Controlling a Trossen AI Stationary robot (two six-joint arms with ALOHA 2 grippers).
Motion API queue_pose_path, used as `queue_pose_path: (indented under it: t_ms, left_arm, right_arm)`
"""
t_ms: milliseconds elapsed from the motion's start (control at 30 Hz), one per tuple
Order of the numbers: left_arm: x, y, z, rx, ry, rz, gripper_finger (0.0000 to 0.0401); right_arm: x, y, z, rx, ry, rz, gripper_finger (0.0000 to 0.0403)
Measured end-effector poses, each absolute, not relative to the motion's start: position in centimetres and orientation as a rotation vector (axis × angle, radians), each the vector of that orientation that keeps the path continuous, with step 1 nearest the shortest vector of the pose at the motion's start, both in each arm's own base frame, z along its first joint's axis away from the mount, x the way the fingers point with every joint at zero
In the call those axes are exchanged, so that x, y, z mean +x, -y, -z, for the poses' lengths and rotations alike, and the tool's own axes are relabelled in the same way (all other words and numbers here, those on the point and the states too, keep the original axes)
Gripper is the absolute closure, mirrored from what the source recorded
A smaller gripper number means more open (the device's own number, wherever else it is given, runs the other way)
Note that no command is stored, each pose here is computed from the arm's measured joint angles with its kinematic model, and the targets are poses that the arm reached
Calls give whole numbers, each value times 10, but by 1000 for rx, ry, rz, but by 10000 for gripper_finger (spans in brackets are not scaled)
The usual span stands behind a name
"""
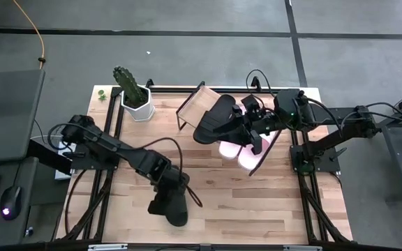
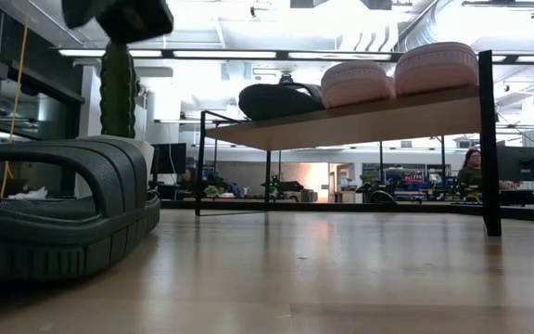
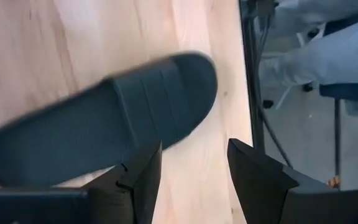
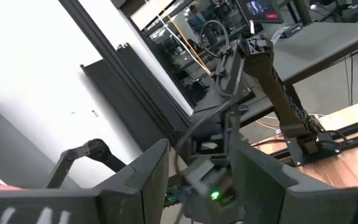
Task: Pick and place slides into the shelf
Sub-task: Put the black slipper on the shelf
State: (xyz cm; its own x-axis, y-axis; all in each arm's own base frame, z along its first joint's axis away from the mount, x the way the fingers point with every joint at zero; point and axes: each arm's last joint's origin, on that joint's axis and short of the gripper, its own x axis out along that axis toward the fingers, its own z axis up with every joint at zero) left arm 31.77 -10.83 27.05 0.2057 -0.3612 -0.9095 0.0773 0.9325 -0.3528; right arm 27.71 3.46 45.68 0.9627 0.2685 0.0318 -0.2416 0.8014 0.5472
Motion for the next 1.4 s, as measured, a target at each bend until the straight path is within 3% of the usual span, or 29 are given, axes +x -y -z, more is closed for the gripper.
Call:
queue_pose_path:
  t_ms: [367, 500, 867, 1400]
  left_arm:
    - [297, 75, -232, -484, -1294, 470, 229]
    - [292, 74, -221, -463, -1300, 516, 229]
    - [284, 68, -189, -489, -1300, 460, 229]
    - [290, 68, -182, -485, -1209, 423, 229]
  right_arm:
    - [277, -33, -457, 584, -34, -229, 242]
    - [278, -29, -458, 584, -22, -219, 242]
    - [279, -20, -458, 620, -5, -152, 242]
    - [279, -20, -457, 621, 3, -126, 242]
